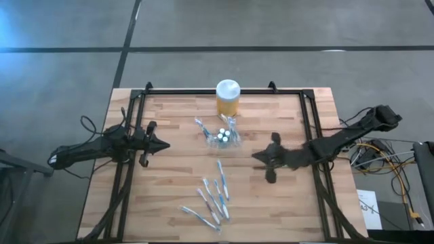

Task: Pick & Place toothbrushing station
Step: Put the blue toothbrush into the transparent organizer

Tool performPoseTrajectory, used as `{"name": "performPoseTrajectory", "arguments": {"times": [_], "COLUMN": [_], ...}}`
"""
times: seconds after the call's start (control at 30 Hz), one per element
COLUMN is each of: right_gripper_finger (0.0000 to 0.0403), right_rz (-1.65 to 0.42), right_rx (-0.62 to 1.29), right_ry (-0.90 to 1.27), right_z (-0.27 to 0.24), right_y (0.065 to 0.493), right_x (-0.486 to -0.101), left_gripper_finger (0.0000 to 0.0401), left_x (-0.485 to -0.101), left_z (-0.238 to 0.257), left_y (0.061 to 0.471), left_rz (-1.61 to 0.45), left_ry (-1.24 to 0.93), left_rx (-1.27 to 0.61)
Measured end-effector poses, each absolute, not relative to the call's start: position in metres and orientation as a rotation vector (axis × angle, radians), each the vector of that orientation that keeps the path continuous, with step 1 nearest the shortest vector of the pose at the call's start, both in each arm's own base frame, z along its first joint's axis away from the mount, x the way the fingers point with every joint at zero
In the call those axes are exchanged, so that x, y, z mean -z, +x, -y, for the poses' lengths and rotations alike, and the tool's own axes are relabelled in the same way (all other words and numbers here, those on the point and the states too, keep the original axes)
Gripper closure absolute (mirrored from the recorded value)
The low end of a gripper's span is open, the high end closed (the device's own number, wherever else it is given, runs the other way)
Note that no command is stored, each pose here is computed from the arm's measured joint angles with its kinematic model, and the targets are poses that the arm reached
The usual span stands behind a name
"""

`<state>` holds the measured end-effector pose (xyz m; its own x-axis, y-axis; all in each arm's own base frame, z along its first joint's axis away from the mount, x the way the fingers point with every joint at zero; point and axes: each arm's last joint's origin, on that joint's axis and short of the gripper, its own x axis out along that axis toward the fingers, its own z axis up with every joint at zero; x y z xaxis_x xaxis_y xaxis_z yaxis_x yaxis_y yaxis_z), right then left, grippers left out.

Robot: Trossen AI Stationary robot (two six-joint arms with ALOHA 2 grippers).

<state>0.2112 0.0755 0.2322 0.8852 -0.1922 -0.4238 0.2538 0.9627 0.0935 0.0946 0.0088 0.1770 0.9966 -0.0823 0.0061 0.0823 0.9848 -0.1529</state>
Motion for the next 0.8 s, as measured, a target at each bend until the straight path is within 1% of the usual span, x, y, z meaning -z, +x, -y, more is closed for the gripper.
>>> {"name": "performPoseTrajectory", "arguments": {"times": [0.17, 0.37, 0.47, 0.6, 0.8], "right_gripper_finger": [0.0394, 0.0394, 0.0383, 0.0341, 0.0252], "right_rz": [-0.572, -0.668, -0.747, -0.843, -0.981], "right_rx": [0.295, 0.332, 0.323, 0.351, 0.374], "right_ry": [0.167, 0.224, 0.247, 0.249, 0.305], "right_z": [-0.094, -0.110, -0.114, -0.113, -0.105], "right_y": [0.252, 0.299, 0.323, 0.352, 0.382], "right_x": [-0.232, -0.224, -0.216, -0.200, -0.173], "left_gripper_finger": [0.0391, 0.0391, 0.0391, 0.0391, 0.0391], "left_x": [-0.177, -0.177, -0.177, -0.175, -0.175], "left_z": [-0.009, -0.009, -0.009, -0.009, -0.009], "left_y": [0.095, 0.095, 0.095, 0.095, 0.095], "left_rz": [0.001, 0.005, 0.003, 0.000, -0.003], "left_ry": [-0.135, -0.107, -0.107, -0.108, -0.115], "left_rx": [0.083, 0.082, 0.083, 0.083, 0.083]}}
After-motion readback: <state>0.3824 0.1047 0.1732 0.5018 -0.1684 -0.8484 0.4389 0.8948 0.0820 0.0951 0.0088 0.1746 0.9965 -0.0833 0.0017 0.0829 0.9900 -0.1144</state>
